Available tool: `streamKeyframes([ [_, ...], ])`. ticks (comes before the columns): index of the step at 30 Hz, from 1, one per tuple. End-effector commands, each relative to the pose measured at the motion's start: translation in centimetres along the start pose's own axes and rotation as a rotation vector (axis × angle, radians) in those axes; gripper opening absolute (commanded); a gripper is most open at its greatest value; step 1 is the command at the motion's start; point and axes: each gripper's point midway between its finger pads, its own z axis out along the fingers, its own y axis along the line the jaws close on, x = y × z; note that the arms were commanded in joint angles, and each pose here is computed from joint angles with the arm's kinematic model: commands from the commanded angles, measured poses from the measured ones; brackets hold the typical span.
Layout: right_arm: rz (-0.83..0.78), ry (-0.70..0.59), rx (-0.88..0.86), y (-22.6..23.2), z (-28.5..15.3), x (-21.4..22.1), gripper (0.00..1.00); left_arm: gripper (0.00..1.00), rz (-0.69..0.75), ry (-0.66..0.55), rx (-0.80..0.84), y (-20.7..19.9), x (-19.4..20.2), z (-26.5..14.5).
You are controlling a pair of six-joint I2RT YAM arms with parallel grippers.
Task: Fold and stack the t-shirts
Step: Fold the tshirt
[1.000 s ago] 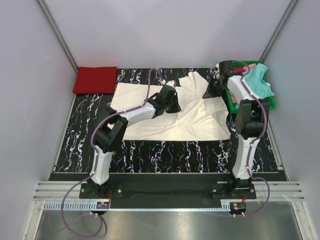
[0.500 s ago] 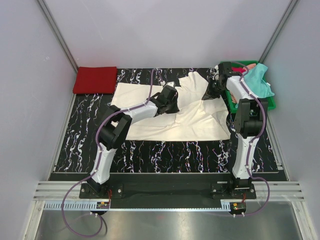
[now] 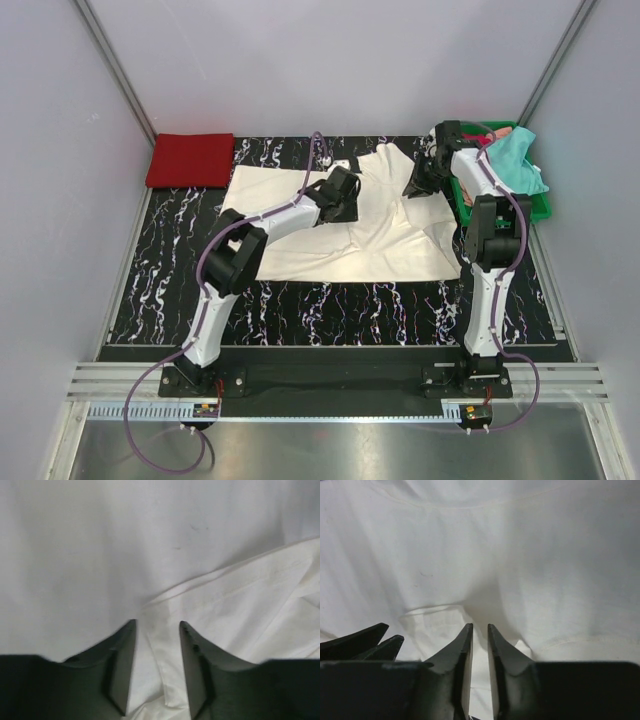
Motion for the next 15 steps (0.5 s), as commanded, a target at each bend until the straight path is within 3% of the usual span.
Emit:
streamKeyframes([
  [1, -0.004, -0.06, 0.056, 0.0, -0.6, -2.2, 0.3, 0.49, 0.032, -0.123, -0.171, 2.5, -4.3, -2.4],
  [3, 0.006, -0.058, 0.131, -0.8, -2.0, -2.6, 0.39, 0.49, 0.079, -0.146, -0.225, 3.5, -5.5, -4.2],
  [9, 0.01, -0.042, 0.329, -3.8, -6.2, 0.0, 0.48, 0.55, 0.163, -0.228, -0.252, 5.9, -8.3, -11.8],
  [14, 0.072, -0.033, 0.259, -3.8, -8.8, 4.4, 0.49, 0.54, 0.086, -0.108, -0.114, 8.7, -5.3, -16.3],
  [15, 0.127, 0.024, 0.267, -5.2, -8.3, 7.1, 0.48, 0.53, 0.059, -0.062, -0.151, 11.4, -3.7, -16.4],
])
